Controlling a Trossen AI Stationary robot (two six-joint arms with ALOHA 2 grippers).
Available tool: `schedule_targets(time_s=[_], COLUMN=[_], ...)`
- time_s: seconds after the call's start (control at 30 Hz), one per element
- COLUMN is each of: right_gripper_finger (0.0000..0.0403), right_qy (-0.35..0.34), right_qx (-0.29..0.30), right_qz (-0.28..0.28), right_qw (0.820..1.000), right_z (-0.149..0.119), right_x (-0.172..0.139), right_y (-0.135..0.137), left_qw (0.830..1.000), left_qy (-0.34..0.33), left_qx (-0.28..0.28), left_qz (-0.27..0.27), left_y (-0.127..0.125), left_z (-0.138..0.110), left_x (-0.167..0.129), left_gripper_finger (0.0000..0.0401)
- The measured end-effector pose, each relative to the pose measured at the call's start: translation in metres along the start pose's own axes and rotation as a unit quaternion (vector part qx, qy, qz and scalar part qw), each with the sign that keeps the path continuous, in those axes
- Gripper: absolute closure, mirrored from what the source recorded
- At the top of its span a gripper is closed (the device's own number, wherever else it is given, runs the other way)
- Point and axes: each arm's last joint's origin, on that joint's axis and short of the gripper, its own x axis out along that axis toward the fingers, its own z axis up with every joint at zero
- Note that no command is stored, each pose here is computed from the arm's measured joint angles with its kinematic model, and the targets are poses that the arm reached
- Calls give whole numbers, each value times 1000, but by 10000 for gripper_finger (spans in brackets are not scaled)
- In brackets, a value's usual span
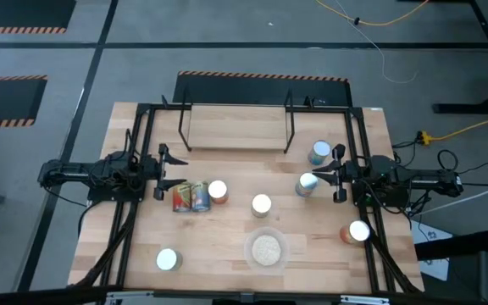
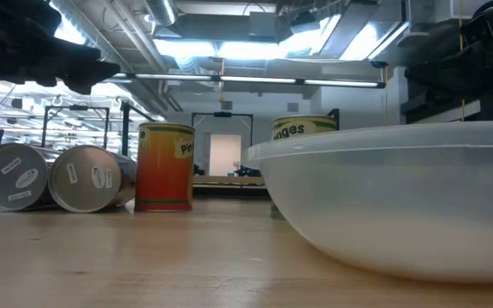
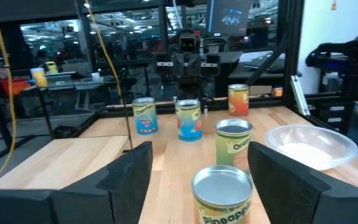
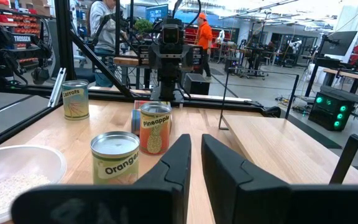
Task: Pick and place cans onto a shelf
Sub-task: Put the canned green bean on the shelf
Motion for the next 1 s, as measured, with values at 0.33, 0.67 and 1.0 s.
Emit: schedule_targets(time_s=[0.33,0.67,1.0], right_gripper_finger=[358,358,358], right_qy=[0,0,0], right_qx=[0,0,0], right_qz=[0,0,0], right_qw=[1000,1000,1000], right_z=[0,0,0], right_x=[0,0,0], right_y=[0,0,0], left_qw=[999,983,967], left_qy=[-42,-73,-52], left_qx=[-25,-143,-224], left_qz=[19,87,107], left_y=[2,7,10], left_z=[8,26,56], left_x=[0,-3,0], left_gripper_finger=[122,123,123])
